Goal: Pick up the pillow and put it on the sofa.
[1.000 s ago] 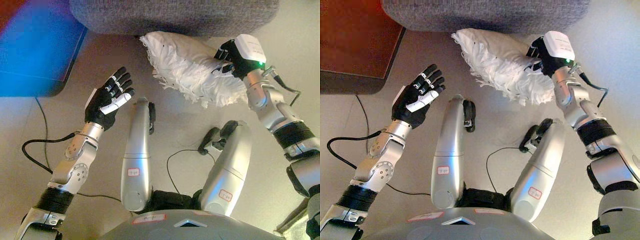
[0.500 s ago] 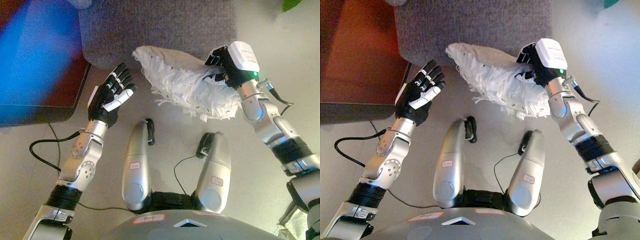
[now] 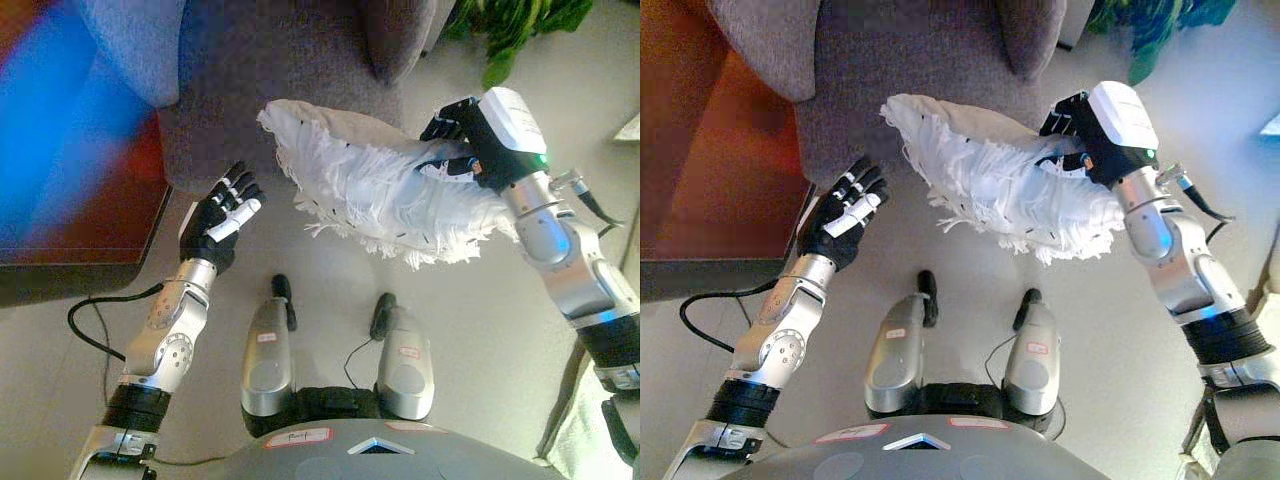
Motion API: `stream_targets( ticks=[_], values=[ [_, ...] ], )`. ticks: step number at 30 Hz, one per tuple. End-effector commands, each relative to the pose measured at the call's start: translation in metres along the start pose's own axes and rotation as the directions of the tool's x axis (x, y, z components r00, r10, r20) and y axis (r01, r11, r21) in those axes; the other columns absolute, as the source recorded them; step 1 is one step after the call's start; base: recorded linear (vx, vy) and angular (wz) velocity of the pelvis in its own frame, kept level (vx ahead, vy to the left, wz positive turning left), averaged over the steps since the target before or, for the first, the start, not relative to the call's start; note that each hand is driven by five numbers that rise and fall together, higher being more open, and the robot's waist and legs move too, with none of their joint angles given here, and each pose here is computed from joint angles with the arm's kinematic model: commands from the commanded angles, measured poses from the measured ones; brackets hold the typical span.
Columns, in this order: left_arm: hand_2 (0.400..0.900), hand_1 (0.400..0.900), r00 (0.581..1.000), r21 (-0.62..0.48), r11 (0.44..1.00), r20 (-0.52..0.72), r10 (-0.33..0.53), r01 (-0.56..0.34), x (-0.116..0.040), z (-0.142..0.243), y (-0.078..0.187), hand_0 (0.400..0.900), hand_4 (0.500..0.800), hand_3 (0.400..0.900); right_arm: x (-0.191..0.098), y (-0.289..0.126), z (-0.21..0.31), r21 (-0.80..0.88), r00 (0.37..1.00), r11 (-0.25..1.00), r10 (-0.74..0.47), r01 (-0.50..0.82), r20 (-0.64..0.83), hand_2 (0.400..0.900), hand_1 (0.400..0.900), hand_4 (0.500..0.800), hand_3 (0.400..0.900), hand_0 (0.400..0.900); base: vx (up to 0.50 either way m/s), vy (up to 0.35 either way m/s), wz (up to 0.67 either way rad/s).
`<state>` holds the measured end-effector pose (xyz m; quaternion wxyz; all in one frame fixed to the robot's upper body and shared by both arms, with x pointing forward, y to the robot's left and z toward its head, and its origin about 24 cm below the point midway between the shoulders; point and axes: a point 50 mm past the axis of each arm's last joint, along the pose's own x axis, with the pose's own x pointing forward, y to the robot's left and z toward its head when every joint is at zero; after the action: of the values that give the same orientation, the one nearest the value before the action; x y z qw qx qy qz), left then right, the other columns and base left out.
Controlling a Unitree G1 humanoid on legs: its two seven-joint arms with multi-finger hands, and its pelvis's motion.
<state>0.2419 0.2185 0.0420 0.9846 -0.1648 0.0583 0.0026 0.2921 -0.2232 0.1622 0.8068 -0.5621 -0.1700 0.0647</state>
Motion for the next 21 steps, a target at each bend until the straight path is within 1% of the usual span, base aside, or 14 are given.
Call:
stream_targets(
  ticks=[1,3,8,11,14,15,18,21],
  values=[
    [0.9,0.9,0.996,0.035,0.996,0.028,0.079,-0.08,-0.019,0.001,0.023,0.9,0.8,0.9,0.011,-0.075,0.05,0.024,0.92,0.971,-0.234,0.239,0.314,0.4,0.4,0.5,0.4,0.4,0.098,0.03,0.07],
    [0.9,0.9,0.995,0.047,0.994,0.031,0.096,-0.098,-0.023,0.002,0.027,0.9,0.8,0.9,0.013,-0.086,0.05,0.018,0.92,0.973,-0.224,0.231,0.321,0.4,0.4,0.5,0.4,0.4,0.092,0.033,0.09],
    [0.9,0.9,0.995,0.069,0.992,0.015,0.102,-0.103,-0.034,0.001,0.033,0.9,0.8,0.9,0.025,-0.114,0.046,0.012,0.93,0.983,-0.177,0.183,0.323,0.4,0.4,0.5,0.4,0.4,0.094,0.03,0.11],
    [0.9,0.9,0.996,0.082,0.992,-0.002,0.092,-0.092,-0.04,-0.001,0.035,0.9,0.8,0.9,0.035,-0.127,0.047,-0.051,0.93,0.984,-0.143,0.17,0.337,0.4,0.4,0.5,0.4,0.4,0.103,0.011,0.12],
    [0.9,0.9,0.997,0.091,0.992,-0.012,0.083,-0.081,-0.044,0.0,0.036,0.9,0.8,0.9,0.046,-0.14,0.044,-0.078,0.936,0.982,-0.138,0.172,0.324,0.4,0.4,0.5,0.4,0.4,0.086,-0.028,0.11],
    [0.9,0.9,0.997,0.105,0.992,-0.009,0.075,-0.074,-0.044,0.002,0.036,0.9,0.8,0.9,0.049,-0.143,0.041,-0.078,0.939,0.982,-0.141,0.173,0.313,0.4,0.4,0.5,0.4,0.4,0.073,-0.069,0.15],
    [0.9,0.9,1.0,0.167,0.986,0.011,0.013,-0.014,-0.043,0.013,0.033,0.9,0.8,0.9,0.061,-0.152,0.029,-0.108,0.962,0.98,-0.136,0.165,0.238,0.4,0.4,0.5,0.4,0.4,0.082,-0.078,0.23],
    [0.9,0.9,0.999,0.192,0.981,0.016,-0.031,0.027,-0.041,0.02,0.032,0.9,0.8,0.9,0.071,-0.158,0.016,-0.114,0.984,0.984,-0.126,0.14,0.123,0.4,0.4,0.5,0.4,0.4,0.076,-0.104,0.24]
  ],
)
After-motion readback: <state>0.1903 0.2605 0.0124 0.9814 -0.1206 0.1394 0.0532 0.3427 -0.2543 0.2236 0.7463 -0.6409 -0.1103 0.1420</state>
